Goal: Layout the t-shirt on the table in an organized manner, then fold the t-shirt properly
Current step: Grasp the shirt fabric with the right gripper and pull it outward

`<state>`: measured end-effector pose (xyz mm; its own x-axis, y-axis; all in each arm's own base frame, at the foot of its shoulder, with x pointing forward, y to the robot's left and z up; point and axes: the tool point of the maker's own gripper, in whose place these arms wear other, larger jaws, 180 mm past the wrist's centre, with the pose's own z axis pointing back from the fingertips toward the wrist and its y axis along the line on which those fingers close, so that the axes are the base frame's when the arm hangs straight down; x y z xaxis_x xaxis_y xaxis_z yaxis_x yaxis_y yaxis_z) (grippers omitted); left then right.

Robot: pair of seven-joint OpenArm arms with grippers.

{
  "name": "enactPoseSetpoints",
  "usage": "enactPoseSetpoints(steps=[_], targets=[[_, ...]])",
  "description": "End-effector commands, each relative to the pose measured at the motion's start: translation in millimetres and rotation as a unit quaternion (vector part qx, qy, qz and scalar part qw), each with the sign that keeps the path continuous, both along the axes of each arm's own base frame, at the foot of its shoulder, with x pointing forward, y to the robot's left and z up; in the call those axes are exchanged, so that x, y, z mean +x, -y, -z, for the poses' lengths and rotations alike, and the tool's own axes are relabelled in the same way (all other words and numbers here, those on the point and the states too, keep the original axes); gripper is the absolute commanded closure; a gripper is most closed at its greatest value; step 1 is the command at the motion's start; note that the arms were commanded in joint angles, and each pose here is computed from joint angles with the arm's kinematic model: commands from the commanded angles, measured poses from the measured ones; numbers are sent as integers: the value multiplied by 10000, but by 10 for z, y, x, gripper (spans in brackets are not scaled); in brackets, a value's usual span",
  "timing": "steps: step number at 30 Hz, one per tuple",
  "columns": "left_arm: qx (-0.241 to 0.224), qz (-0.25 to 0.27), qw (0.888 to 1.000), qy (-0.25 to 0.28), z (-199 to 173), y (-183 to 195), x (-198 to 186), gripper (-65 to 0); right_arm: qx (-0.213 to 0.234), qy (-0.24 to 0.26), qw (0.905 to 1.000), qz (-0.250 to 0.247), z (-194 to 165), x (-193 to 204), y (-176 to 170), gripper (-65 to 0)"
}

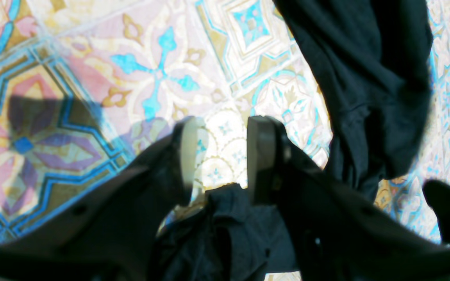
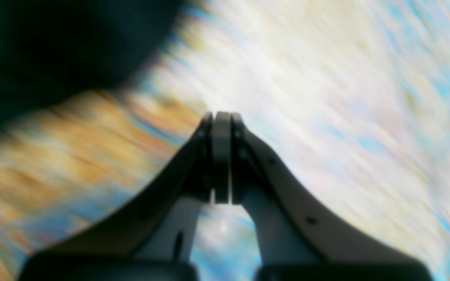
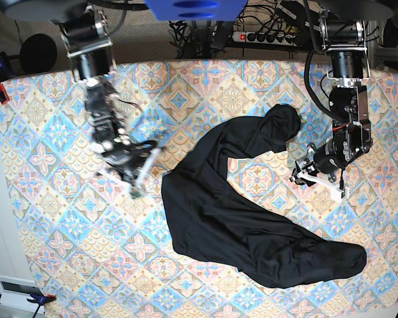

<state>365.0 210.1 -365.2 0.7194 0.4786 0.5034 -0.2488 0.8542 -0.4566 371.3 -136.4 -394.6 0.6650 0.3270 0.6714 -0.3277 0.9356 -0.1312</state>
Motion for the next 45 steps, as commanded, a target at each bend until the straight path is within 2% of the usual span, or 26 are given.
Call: enactPoseSetpoints(steps=[1, 4, 6, 9, 12, 17, 20, 24, 28, 33, 36, 40, 45], targets=[[54, -16, 9996, 262, -171, -46, 119, -200, 185, 510, 9985, 58, -324, 196, 96, 0], [48, -18, 9996, 284, -183, -41, 132, -200, 506, 531, 9950, 673, -364, 103, 552, 0], [56, -19, 9996, 291, -188, -43, 137, -201, 548, 508, 9911, 1101, -355, 10, 885, 0], [56, -19, 9996, 291, -188, -43, 137, -201, 731, 472, 9865, 1388, -368, -62, 1076, 0], [48, -18, 9996, 291, -186, -37, 137, -201, 989, 516, 9861, 1235, -409, -66, 916, -13], [-5, -10, 9996, 283, -171, 7, 133, -201, 1060, 392, 9900, 846, -340, -54, 579, -72], [-7, -7, 9997, 254, -152, 8, 115, -201, 1571, 463, 9848, 579, -390, 153, 27, -79], [-3, -1, 9997, 233, -145, 4, 106, -201, 2006, 467, 9771, 530, -451, 358, -333, -55], [-5, 3, 9997, 226, -143, 6, 104, -201, 2034, 282, 9769, 593, -338, 421, -346, -76], [-19, 7, 9997, 233, -146, 20, 106, -201, 2067, 258, 9755, 701, -322, 586, -301, -203], [-17, 4, 9997, 240, -147, 18, 108, -201, 2087, 262, 9749, 726, -334, 655, -291, -251], [-15, 0, 9997, 247, -149, 17, 110, -201, 2084, 170, 9752, 723, -276, 679, -301, -278], [-29, -1, 9997, 253, -147, 28, 112, -201, 2138, 195, 9734, 800, -201, 686, -282, -272]])
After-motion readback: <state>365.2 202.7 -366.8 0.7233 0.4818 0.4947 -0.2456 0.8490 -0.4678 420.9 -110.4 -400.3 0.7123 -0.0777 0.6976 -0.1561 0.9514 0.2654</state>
